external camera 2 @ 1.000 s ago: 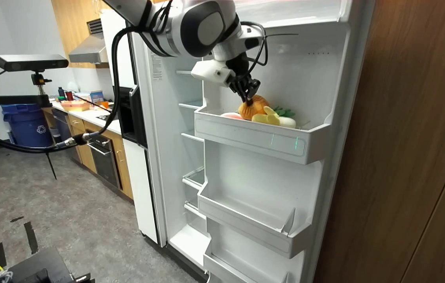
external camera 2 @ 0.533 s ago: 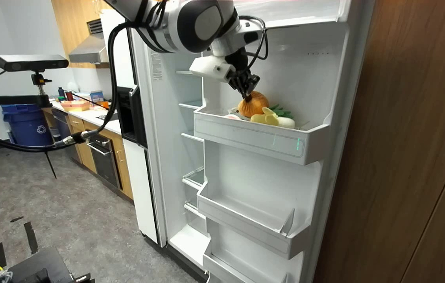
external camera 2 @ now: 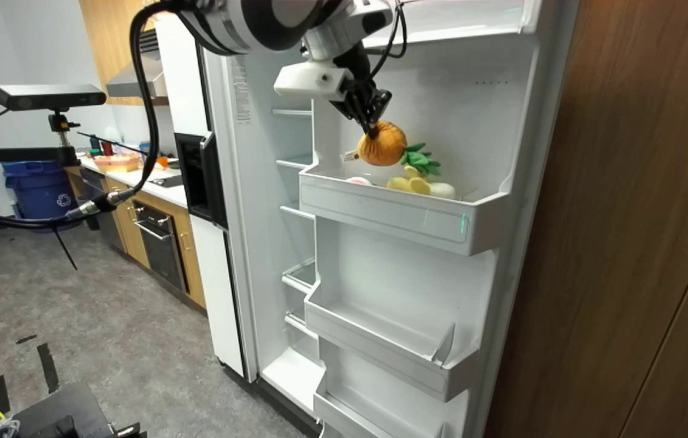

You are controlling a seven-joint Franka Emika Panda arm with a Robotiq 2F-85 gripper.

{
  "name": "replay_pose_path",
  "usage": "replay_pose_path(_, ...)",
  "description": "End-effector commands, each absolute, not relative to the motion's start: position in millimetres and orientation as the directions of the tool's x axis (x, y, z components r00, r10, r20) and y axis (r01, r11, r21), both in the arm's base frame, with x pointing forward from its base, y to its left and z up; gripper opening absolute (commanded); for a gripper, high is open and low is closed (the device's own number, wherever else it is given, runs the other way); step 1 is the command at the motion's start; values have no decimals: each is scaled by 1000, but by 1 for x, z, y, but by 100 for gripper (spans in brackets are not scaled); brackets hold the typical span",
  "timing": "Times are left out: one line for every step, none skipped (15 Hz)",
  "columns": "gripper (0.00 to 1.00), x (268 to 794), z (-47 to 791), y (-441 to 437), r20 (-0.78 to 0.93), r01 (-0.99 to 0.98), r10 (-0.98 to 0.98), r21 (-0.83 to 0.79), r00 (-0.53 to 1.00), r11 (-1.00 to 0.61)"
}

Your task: Pick up the pineapple plush toy.

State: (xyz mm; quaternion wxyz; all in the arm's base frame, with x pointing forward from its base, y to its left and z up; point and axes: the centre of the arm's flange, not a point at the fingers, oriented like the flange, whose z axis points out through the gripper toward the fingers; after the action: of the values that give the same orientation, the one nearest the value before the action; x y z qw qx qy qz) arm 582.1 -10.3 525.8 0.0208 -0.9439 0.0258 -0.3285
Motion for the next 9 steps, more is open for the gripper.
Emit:
replay_pose_path(1, 541, 544, -12, 594, 12, -20, -50, 804, -999)
replay_pose_path(1, 535, 548, -12, 588, 20, -10, -45, 809, -999)
replay_pose_path(1, 527, 551, -12, 585, 26, -3, -42, 811, -999)
replay_pose_path(1, 521, 554, -12, 580, 29, 2, -37, 814, -999)
replay_pose_path(1, 515, 556, -13, 579, 29, 4, -34, 815, -999)
replay_pose_path(1, 509, 560, -14, 575, 31, 5, -35, 818, -999)
replay_pose_path(1, 506, 560, -10, 572, 33, 8, -34, 820, -999)
replay_pose_path(1, 503, 561, -6, 569, 37, 11, -33, 823, -999)
replay_pose_path(1, 498, 561, -5, 564, 40, 15, -32, 825, -999)
